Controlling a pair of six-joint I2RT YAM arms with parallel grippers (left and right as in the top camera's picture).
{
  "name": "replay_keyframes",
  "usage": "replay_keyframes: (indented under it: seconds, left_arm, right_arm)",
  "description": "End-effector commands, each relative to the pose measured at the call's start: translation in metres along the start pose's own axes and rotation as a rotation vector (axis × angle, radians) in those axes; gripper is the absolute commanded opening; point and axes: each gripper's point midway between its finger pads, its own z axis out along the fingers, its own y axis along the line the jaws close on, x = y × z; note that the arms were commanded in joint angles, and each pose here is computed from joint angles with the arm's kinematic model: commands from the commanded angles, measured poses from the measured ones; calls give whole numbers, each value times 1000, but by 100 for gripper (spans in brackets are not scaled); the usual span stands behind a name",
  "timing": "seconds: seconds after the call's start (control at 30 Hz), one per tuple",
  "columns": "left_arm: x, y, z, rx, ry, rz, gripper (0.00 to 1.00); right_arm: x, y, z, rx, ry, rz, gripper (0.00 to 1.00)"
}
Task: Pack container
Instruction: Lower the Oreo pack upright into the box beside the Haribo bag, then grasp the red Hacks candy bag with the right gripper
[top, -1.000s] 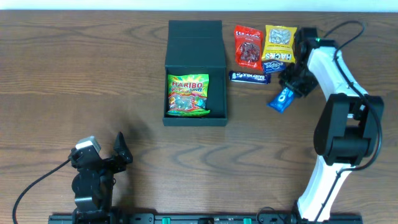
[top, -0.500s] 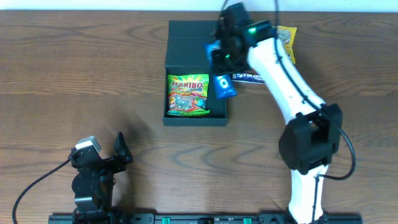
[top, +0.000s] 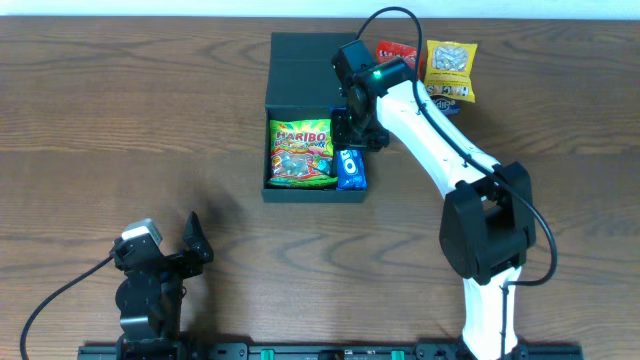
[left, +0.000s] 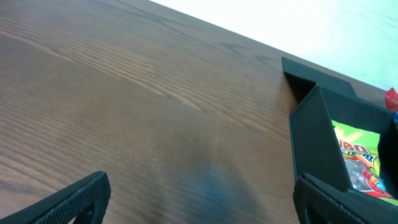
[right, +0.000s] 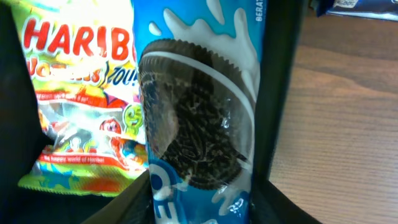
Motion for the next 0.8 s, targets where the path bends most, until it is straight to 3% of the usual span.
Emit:
replay_keyframes:
  seconds: [0.0,0.17,0.27,0.43,0.6,0.77]
  left_arm:
    - [9,5,3,-20,17,-5,95]
    - [9,5,3,-20,17,-5,95]
    - [9,5,3,-20,17,-5,95]
    - [9,5,3,-20,17,-5,95]
    - [9,5,3,-20,17,-5,95]
    - [9,5,3,-20,17,-5,95]
  right_arm:
    - [0,6,6,13,-14,16,65]
    - [-8,13,-9,-10,-52,22,71]
    - [-30,8,-47,29,-188,18,72]
    - [-79,-43,-90,236,-455,94,80]
    - [-132,-89,-71,237,-547,193,80]
    - [-173,-108,-33,205,-589,119,81]
